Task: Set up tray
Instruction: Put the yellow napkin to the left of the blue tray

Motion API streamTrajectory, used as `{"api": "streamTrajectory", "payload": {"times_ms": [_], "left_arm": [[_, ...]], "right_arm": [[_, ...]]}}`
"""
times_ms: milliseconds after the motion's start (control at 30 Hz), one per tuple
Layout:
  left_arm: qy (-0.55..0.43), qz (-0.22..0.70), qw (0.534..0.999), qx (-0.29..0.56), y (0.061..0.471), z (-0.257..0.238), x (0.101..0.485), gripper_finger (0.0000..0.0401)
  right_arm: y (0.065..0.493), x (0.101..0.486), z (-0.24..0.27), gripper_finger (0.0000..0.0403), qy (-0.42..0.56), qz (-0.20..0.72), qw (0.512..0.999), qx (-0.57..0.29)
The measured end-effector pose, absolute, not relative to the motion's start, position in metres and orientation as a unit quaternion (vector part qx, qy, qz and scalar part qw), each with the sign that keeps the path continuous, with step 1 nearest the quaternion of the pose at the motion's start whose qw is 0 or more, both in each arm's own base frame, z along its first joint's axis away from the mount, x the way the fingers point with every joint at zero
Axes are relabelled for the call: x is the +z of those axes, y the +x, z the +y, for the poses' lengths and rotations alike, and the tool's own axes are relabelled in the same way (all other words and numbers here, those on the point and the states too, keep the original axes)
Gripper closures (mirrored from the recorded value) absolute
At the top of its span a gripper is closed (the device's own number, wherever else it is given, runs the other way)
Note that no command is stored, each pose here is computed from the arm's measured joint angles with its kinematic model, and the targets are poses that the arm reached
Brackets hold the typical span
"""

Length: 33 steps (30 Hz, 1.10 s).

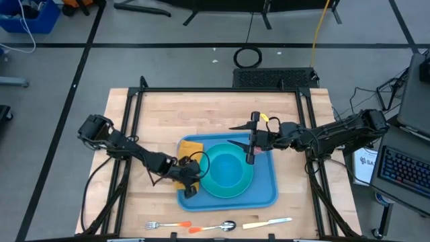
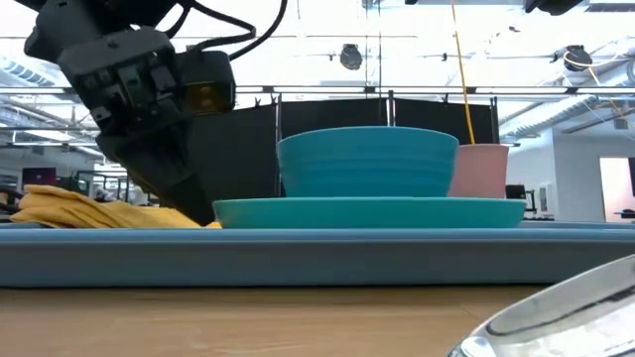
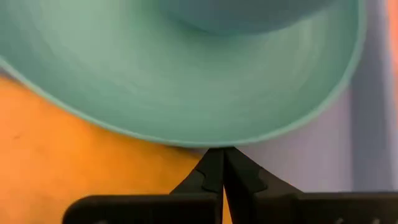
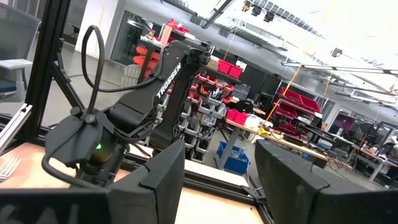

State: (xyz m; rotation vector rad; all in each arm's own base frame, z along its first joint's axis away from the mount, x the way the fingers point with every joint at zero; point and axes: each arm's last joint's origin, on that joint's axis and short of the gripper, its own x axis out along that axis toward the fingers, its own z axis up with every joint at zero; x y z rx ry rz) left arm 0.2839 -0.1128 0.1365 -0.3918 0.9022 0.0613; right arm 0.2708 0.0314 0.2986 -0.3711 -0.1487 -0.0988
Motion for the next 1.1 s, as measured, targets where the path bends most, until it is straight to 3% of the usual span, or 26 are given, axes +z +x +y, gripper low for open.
{"api": "streamTrajectory", "payload": {"times_ms": [167,367,533,733,1100], "left_arm": [[-0.213,0.43,0.877,0.036,0.282,-0.114,0.141,0.0393],[-0.211,0.428,0.879,0.021,0.277,-0.12,0.149,0.0398],[-0.209,0.445,0.87,0.03,0.269,-0.118,0.154,0.0393],[-0.198,0.462,0.864,0.039,0.264,-0.115,0.157,0.0392],[-0.18,0.494,0.849,0.055,0.257,-0.113,0.152,0.0389]], "right_arm": [[0.269,0.297,0.034,0.0217,-0.176,-0.058,0.981,-0.06],[0.267,0.297,0.045,0.0248,-0.171,0.034,0.969,-0.176],[0.261,0.292,0.06,0.03,-0.095,0.115,0.965,-0.214],[0.244,0.285,0.066,0.0392,0.005,0.214,0.948,-0.236],[0.218,0.272,0.053,0.0402,0.192,0.374,0.858,-0.296]]}}
